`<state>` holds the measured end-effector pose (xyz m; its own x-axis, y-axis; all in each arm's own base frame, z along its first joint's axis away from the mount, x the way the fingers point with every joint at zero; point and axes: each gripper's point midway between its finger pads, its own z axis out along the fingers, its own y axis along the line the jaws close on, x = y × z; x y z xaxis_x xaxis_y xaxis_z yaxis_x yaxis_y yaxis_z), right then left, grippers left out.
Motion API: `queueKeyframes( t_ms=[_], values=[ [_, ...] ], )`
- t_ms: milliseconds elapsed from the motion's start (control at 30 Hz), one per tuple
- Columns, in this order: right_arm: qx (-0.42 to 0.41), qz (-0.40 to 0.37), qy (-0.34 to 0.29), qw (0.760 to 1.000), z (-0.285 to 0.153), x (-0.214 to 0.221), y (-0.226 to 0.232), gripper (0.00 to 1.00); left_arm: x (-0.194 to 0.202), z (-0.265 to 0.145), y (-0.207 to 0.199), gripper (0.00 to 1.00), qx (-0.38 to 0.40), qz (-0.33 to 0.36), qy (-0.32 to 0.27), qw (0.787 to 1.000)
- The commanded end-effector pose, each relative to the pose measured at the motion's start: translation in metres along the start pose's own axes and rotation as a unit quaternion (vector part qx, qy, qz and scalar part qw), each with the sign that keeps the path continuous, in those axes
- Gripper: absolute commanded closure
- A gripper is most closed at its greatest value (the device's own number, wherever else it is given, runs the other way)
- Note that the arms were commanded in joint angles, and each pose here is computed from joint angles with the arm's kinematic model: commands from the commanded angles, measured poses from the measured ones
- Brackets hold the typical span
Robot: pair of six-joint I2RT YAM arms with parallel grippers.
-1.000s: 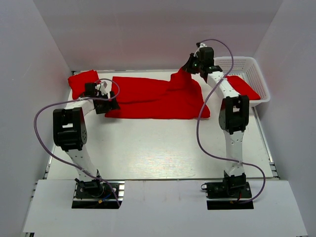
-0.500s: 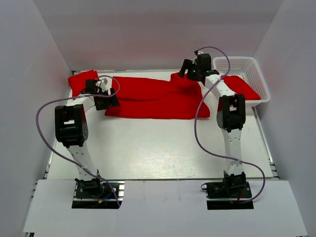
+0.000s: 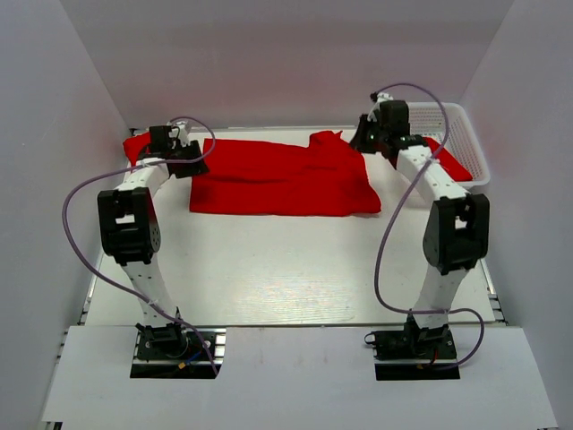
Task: Fold and stack the t-shirts
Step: Fold the flattened tshirt in 1/3 of the way
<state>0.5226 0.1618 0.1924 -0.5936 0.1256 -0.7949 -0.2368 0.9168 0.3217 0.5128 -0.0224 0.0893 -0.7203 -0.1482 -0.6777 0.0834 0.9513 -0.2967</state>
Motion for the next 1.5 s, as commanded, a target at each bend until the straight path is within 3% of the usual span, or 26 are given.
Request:
queueKeyframes(
  t_ms=[0, 33, 67, 233, 500, 767, 1000, 1300, 1467],
  values=[
    [-0.001, 0.001, 0.052, 0.999, -0.001, 0.056, -0.005, 0.99, -0.004, 0.008, -0.019, 0.56, 0.046, 0.008, 0.0, 0.999],
    [0.007, 0.008, 0.083, 0.996, -0.001, 0.088, -0.011, 1.0, -0.003, 0.007, -0.022, 0.64, 0.053, 0.008, 0.001, 0.999],
    [0.008, 0.008, 0.084, 0.996, -0.004, 0.092, -0.011, 1.0, 0.005, 0.009, -0.031, 0.76, 0.069, 0.009, 0.011, 0.997],
    [0.004, 0.007, 0.137, 0.991, 0.001, 0.141, -0.011, 1.0, 0.022, 0.02, -0.045, 1.0, 0.075, 0.039, 0.028, 0.996],
    [0.034, 0.01, 0.185, 0.982, 0.016, 0.179, -0.029, 1.0, 0.075, 0.042, -0.032, 1.0, 0.01, 0.026, 0.1, 0.995],
    [0.062, 0.027, 0.229, 0.971, -0.005, 0.219, -0.043, 1.0, 0.129, 0.038, -0.007, 1.0, -0.082, -0.044, 0.179, 0.979],
    [0.075, 0.043, 0.259, 0.962, -0.043, 0.26, -0.048, 1.0, 0.166, -0.004, 0.001, 1.0, -0.149, -0.066, 0.215, 0.963],
    [0.084, 0.07, 0.273, 0.956, -0.091, 0.289, -0.045, 1.0, 0.202, -0.063, -0.019, 1.0, -0.149, -0.096, 0.24, 0.954],
    [0.086, 0.102, 0.29, 0.948, -0.135, 0.326, -0.04, 1.0, 0.216, -0.094, -0.03, 1.0, -0.149, -0.103, 0.243, 0.953]
  ],
)
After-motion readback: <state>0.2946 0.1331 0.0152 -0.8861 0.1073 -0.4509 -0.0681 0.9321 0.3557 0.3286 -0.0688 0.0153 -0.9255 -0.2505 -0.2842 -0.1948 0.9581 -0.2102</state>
